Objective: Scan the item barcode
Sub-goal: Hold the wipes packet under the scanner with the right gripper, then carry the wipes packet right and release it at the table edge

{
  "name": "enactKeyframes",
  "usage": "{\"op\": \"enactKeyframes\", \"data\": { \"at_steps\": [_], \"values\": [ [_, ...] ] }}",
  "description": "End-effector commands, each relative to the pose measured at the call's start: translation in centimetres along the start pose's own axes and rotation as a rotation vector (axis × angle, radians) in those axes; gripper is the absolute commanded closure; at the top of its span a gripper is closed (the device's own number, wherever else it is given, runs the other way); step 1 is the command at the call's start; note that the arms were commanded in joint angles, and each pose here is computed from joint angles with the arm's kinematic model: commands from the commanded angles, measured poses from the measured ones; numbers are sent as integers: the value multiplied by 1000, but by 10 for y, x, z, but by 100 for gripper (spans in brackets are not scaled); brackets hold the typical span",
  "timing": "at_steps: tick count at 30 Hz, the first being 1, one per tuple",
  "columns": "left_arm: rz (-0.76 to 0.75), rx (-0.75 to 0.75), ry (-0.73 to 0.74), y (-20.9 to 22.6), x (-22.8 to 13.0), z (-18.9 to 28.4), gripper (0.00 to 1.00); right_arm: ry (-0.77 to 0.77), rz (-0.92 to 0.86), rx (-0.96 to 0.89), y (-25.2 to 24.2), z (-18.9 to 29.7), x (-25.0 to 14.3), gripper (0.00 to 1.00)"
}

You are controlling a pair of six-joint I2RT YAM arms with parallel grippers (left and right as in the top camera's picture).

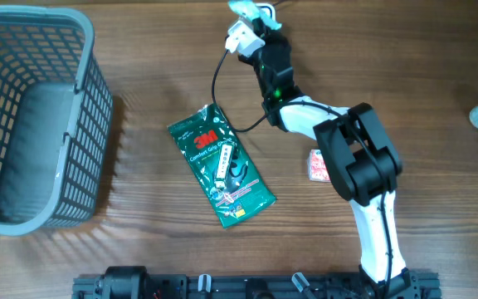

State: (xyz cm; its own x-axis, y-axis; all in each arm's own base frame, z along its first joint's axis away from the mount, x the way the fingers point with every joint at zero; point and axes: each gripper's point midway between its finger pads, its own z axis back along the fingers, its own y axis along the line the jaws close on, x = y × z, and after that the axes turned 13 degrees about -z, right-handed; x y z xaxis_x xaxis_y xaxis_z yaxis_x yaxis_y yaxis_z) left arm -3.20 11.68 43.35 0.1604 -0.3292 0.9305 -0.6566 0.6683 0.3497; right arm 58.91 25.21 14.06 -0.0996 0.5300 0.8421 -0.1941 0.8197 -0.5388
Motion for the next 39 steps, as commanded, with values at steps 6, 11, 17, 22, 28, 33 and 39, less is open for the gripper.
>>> {"op": "enactKeyframes", "data": {
  "at_steps": [6, 11, 17, 22, 28, 33, 39],
  "values": [
    [-4, 9, -2, 2, 0, 2, 0, 130, -45, 159, 42, 0, -40, 95],
    [-4, 9, -2, 2, 0, 2, 0, 189, -305, 179, 33, 6, -22, 96],
    [-3, 9, -3, 2, 0, 2, 0, 363, -458, 185, -38, 58, 36, 96],
    [-3, 9, -3, 2, 0, 2, 0, 590, -656, -3, -134, 101, -7, 96],
    [-3, 9, -3, 2, 0, 2, 0, 874, -806, -414, -275, 161, -172, 96],
    [-3, 9, -3, 2, 0, 2, 0, 933, -892, -658, -351, 208, -279, 89],
    [-3, 9, -3, 2, 0, 2, 0, 816, -978, -545, -359, 187, -266, 0]
  ]
}}
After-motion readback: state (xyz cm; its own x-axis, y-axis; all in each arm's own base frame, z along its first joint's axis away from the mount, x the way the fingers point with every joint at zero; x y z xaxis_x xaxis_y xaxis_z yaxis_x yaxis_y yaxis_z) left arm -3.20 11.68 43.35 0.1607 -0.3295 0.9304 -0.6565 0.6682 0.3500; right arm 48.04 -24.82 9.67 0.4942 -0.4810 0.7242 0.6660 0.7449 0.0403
